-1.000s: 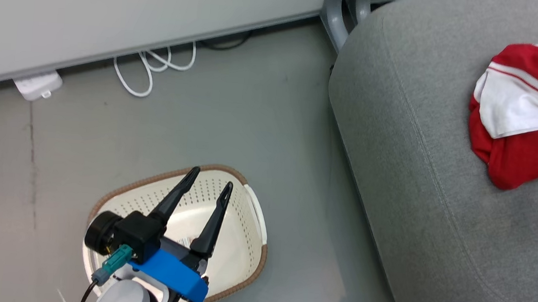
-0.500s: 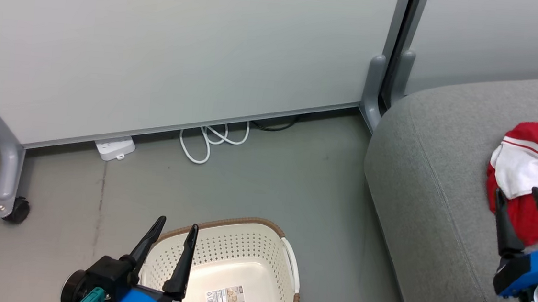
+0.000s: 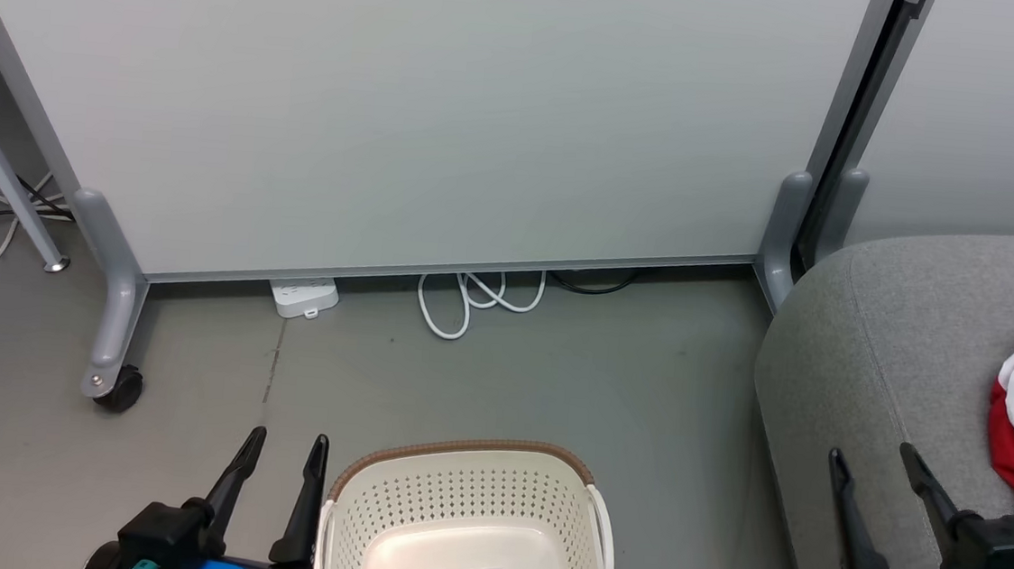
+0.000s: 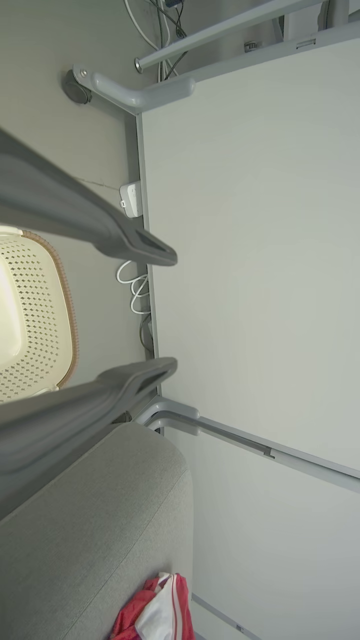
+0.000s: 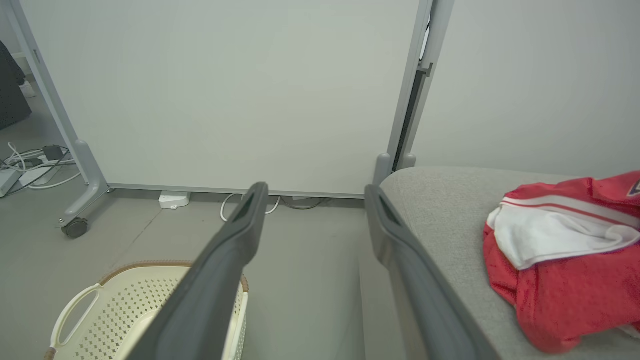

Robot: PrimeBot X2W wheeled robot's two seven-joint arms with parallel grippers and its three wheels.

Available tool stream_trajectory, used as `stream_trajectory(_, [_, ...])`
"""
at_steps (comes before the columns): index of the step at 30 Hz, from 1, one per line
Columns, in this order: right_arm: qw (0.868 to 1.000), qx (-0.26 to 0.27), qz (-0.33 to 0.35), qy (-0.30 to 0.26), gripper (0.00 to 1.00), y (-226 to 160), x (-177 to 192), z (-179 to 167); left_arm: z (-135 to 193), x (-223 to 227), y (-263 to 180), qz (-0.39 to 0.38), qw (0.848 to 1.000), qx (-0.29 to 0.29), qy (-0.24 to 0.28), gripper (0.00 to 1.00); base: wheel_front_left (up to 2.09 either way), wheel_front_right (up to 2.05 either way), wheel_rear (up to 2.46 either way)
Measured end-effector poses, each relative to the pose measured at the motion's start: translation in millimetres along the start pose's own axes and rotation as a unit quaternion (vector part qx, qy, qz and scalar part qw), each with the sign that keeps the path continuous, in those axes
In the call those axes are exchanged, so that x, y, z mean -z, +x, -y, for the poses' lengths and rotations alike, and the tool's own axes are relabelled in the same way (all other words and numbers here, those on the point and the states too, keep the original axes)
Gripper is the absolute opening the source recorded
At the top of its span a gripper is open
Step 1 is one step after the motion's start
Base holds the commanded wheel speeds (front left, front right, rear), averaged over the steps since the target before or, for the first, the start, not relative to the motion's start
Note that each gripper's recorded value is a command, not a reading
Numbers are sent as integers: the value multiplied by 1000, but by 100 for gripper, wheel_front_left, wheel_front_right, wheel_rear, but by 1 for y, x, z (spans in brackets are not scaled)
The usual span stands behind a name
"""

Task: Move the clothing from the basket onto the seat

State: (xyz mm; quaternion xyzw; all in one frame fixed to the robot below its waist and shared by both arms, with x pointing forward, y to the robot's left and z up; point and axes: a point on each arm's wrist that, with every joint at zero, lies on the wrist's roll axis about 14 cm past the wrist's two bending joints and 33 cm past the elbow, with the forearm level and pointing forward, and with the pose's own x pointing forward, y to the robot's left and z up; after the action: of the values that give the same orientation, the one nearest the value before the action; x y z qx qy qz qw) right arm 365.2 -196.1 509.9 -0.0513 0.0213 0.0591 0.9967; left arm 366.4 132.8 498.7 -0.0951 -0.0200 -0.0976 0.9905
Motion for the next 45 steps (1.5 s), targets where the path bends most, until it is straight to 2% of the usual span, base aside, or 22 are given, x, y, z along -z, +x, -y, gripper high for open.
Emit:
stream_trajectory(8, [1000, -15, -2, 16, 100, -5, -2, -22, -16, 5, -10, -7, 1000, -30, -6, 100, 0, 0, 0])
stream_trajectory(30, [1000, -14, -7, 24, 100, -5, 1, -25, -21, 9, -17, -12, 999, -41, -9, 100, 0, 0, 0])
stream_trajectory(31, [1000, -14, -8, 25, 0, -5, 2, -26, -20, 10, -17, -13, 999, -40, -9, 0, 0, 0, 0])
stream_trajectory(39, [998, -15, -51, 39, 0, -9, 29, -30, -20, 45, -35, -68, 996, -51, -24, 0, 0, 0, 0])
stream_trajectory(45, [993, -7, -58, 100, 0, -10, 34, -28, -26, 47, -36, -71, 992, -71, -75, 0, 0, 0, 0])
